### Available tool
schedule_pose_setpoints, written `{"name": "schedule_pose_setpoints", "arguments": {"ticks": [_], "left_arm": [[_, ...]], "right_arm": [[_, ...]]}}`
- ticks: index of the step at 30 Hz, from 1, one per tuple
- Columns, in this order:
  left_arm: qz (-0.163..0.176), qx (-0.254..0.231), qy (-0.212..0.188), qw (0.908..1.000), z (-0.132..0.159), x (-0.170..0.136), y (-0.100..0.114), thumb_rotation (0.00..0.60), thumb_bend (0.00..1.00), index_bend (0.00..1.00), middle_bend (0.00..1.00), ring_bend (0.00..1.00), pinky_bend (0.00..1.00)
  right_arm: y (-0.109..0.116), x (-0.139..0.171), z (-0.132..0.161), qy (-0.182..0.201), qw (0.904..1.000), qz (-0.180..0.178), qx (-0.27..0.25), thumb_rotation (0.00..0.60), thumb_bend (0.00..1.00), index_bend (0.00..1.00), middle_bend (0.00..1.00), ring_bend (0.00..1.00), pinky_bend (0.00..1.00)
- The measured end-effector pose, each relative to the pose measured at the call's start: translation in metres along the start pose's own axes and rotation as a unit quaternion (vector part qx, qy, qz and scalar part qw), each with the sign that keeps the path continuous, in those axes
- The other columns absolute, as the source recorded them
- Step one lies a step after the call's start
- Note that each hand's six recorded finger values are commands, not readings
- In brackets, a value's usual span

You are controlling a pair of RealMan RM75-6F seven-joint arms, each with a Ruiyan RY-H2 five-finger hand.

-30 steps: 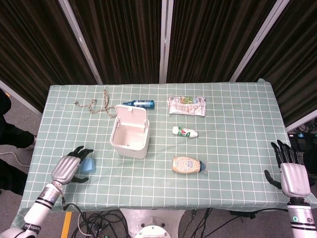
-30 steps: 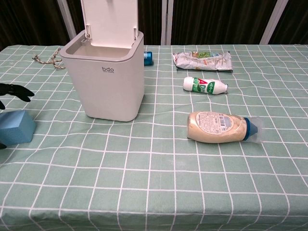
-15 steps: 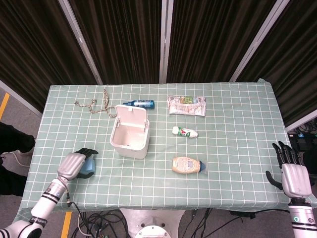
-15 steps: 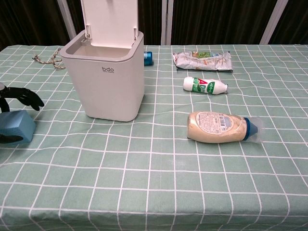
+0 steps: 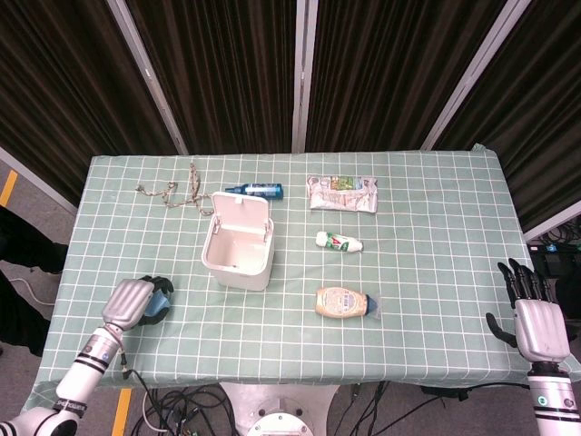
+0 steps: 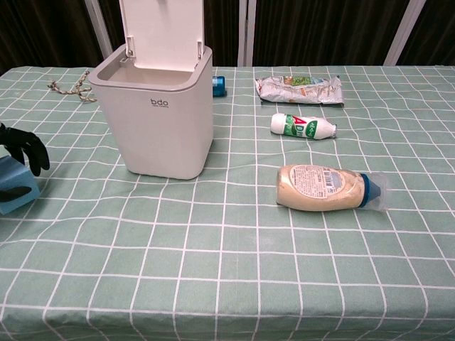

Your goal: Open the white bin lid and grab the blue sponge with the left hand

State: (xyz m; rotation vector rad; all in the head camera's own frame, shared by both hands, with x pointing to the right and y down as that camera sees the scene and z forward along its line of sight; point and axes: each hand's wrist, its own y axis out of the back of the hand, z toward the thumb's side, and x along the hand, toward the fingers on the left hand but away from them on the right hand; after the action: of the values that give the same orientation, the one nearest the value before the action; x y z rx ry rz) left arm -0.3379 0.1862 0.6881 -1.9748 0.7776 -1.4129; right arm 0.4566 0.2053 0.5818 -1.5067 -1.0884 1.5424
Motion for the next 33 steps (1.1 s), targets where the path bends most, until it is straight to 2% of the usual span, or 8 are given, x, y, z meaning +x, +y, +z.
{"name": "schedule_pose_setpoints", "arguments": {"ticks": [5, 11, 14, 18, 25, 30, 33], "left_arm": [[0.033, 0.005, 0.007, 0.9994, -0.003, -0.013, 0.026, 0.600, 0.32, 0.40, 0.43, 0.41, 0.66], [0.101, 0.028, 0.000, 0.9945, 0.006, -0.028, 0.085, 0.600, 0.32, 0.41, 0.43, 0.41, 0.66], [0.126, 0.035, -0.031, 0.9909, 0.029, -0.029, 0.111, 0.600, 0.32, 0.41, 0.43, 0.41, 0.66], [0.165, 0.042, -0.106, 0.9797, 0.077, -0.018, 0.141, 0.600, 0.33, 0.41, 0.43, 0.41, 0.66], [0.189, 0.018, -0.174, 0.9662, 0.127, 0.022, 0.148, 0.600, 0.33, 0.40, 0.43, 0.41, 0.65], [0.194, 0.008, -0.193, 0.9619, 0.147, 0.054, 0.147, 0.600, 0.33, 0.40, 0.40, 0.39, 0.63], [0.191, 0.000, -0.197, 0.9616, 0.153, 0.066, 0.144, 0.600, 0.31, 0.35, 0.33, 0.31, 0.56]], "right_arm": [[0.000, -0.001, 0.002, 0.003, 1.0000, 0.000, 0.001, 0.600, 0.23, 0.00, 0.00, 0.00, 0.00], [0.001, -0.002, 0.004, 0.006, 1.0000, -0.004, -0.002, 0.600, 0.23, 0.00, 0.00, 0.00, 0.00], [0.000, -0.002, 0.005, 0.007, 1.0000, -0.003, -0.002, 0.600, 0.23, 0.00, 0.00, 0.00, 0.00], [-0.001, -0.003, 0.004, 0.006, 1.0000, -0.005, -0.004, 0.600, 0.23, 0.00, 0.00, 0.00, 0.00], [-0.003, -0.004, -0.001, -0.002, 1.0000, -0.002, -0.007, 0.600, 0.23, 0.00, 0.00, 0.00, 0.00], [-0.004, -0.004, -0.008, -0.011, 0.9999, 0.000, -0.009, 0.600, 0.23, 0.00, 0.00, 0.00, 0.00], [-0.006, -0.004, -0.010, -0.014, 0.9999, 0.002, -0.009, 0.600, 0.23, 0.00, 0.00, 0.00, 0.00]]}}
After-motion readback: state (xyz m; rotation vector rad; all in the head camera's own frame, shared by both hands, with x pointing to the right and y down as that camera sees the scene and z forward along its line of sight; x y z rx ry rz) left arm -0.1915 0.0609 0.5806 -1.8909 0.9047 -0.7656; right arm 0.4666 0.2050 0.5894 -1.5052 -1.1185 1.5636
